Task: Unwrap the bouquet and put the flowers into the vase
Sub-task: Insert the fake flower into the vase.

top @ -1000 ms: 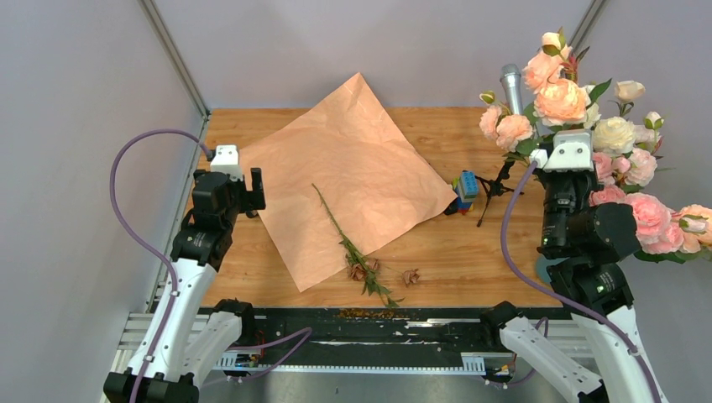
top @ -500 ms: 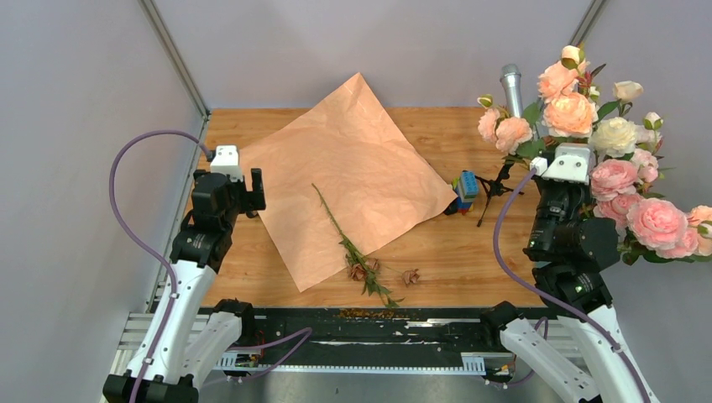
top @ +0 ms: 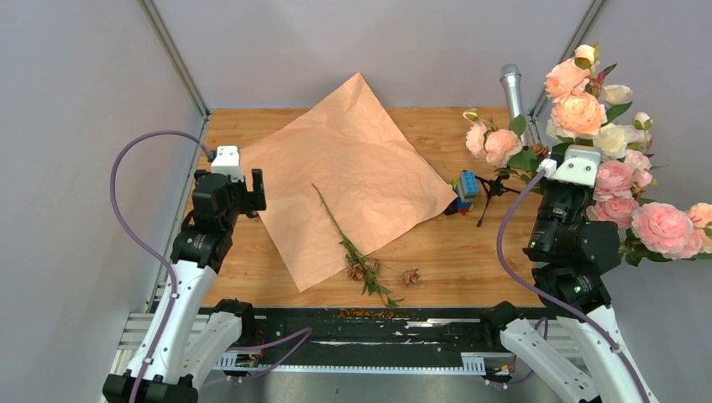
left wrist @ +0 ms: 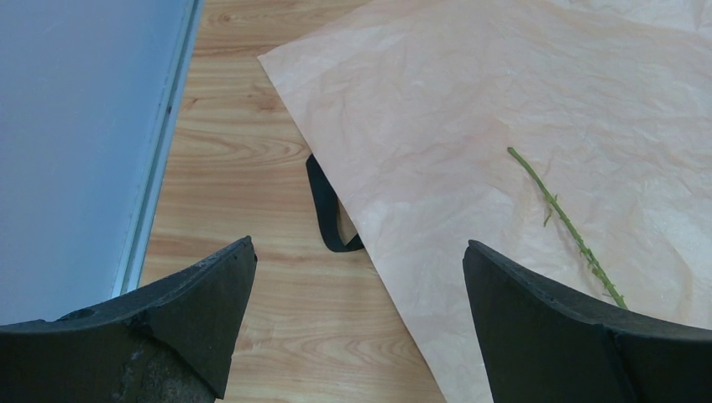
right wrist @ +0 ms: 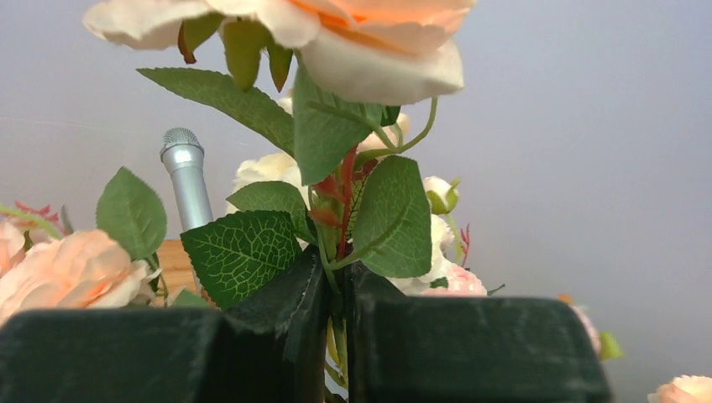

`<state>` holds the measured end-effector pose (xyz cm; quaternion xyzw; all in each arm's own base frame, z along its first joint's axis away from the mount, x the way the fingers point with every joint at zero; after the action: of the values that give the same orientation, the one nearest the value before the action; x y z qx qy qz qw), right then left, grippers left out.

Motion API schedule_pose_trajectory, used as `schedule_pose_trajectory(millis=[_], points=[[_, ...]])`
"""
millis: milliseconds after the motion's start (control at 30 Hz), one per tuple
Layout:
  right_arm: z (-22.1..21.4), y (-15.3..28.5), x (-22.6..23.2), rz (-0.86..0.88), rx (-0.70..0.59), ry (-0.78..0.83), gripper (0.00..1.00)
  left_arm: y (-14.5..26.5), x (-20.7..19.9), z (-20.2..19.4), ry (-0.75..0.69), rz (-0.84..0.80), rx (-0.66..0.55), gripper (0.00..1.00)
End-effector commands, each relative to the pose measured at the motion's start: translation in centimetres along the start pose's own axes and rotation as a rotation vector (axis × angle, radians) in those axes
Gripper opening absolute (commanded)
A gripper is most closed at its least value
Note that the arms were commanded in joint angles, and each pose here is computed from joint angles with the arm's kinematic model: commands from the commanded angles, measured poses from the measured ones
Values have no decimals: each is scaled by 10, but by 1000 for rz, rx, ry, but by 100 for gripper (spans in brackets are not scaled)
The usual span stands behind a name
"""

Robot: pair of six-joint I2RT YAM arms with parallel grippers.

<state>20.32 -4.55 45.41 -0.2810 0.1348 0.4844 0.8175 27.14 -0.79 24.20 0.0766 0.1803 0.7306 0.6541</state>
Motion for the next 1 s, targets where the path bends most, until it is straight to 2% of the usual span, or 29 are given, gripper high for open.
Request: schedule_pose_trajectory(millis=[0, 667, 967], points=[[9, -1, -14, -38, 3, -78, 0, 1, -3, 9, -4, -22, -46, 100], [53, -9, -44, -105, -148, -142, 0, -1, -5, 6, -10, -30, -33, 100], [30, -6, -40, -152, -74, -61, 0, -1, -7, 5, -12, -35, -30, 100]])
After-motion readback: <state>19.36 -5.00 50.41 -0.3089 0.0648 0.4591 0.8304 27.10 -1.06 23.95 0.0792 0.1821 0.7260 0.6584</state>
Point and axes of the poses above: each gripper's point midway between its finger pads, its own y axis back along the fingers, its own x axis along the line the jaws close on, z = x × y, the point moved 2 cm from there along y, back along the fingers, and after that the axes turned 11 degrees about y, right-handed, at the moved point
